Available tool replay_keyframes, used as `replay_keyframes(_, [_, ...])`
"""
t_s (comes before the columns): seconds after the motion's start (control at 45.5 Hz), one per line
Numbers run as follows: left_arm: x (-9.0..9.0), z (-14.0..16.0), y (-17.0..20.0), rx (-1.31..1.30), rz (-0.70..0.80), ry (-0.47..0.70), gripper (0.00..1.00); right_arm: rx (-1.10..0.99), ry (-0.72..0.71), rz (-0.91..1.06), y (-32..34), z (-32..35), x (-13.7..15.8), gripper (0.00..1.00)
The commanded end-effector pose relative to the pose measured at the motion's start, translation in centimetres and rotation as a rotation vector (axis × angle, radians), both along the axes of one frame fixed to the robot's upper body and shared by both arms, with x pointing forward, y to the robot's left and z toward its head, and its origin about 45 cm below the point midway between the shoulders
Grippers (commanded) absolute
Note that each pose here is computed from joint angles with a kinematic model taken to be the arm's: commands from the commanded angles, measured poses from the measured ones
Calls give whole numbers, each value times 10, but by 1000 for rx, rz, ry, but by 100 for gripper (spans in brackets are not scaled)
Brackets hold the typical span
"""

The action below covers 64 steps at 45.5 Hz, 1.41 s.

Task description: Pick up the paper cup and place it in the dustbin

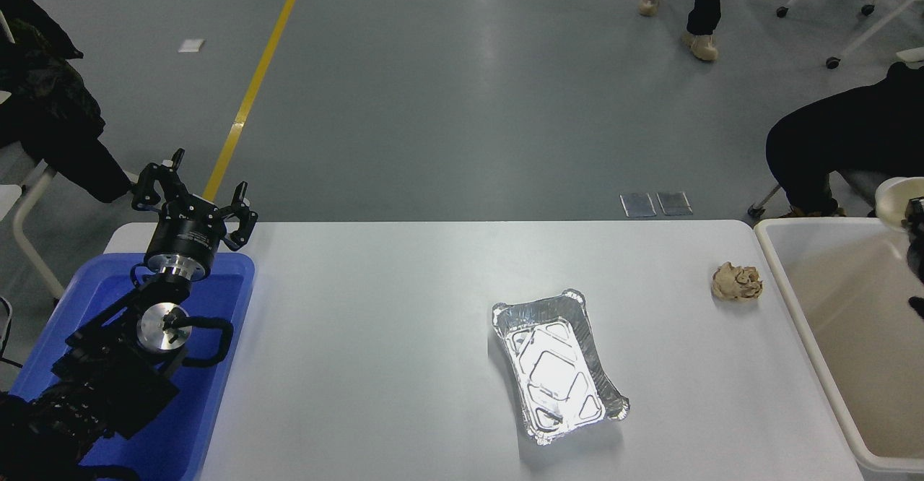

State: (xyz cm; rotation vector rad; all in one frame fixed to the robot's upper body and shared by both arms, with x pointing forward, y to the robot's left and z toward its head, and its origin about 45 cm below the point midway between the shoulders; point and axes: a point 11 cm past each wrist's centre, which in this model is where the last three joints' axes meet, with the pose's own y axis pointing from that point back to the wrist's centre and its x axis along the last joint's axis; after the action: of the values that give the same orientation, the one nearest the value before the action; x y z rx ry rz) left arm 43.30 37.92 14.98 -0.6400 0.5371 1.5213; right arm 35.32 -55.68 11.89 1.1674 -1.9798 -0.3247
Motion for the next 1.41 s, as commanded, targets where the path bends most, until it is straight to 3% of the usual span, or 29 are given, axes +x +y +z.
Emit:
replay_keyframes(0.0, [0, 0, 0, 0, -1, -2, 99, 93, 29, -156, 5, -30, -23, 0])
replay_keyframes(0.593, [0, 0, 0, 0, -1, -2, 99, 146, 105, -270, 0, -72, -79, 2])
replay_keyframes(0.637, [0, 0, 0, 0, -1, -2, 99, 141, 99, -273, -3, -71, -79, 49])
replay_keyframes(0.659, [0, 0, 0, 0, -1, 1, 99, 143, 98, -273, -2, -71, -79, 68])
replay_keyframes(0.703, [0, 0, 0, 0, -1, -2, 99, 142, 96, -276, -4, -70, -79, 85])
replay_keyframes(0.725, [0, 0, 0, 0, -1, -2, 99, 144, 96, -273, -4, -70, -79, 100])
replay_keyframes(0.945, [0, 0, 0, 0, -1, -2, 99, 165, 74, -245, 3, -64, -64, 100])
replay_keyframes(1.209, [0, 0, 0, 0, -1, 1, 99, 204, -44, -112, 23, -12, 5, 100])
replay_keyframes(1.385, [0, 0, 0, 0, 0, 0, 99, 270, -105, 90, 61, 38, 47, 100])
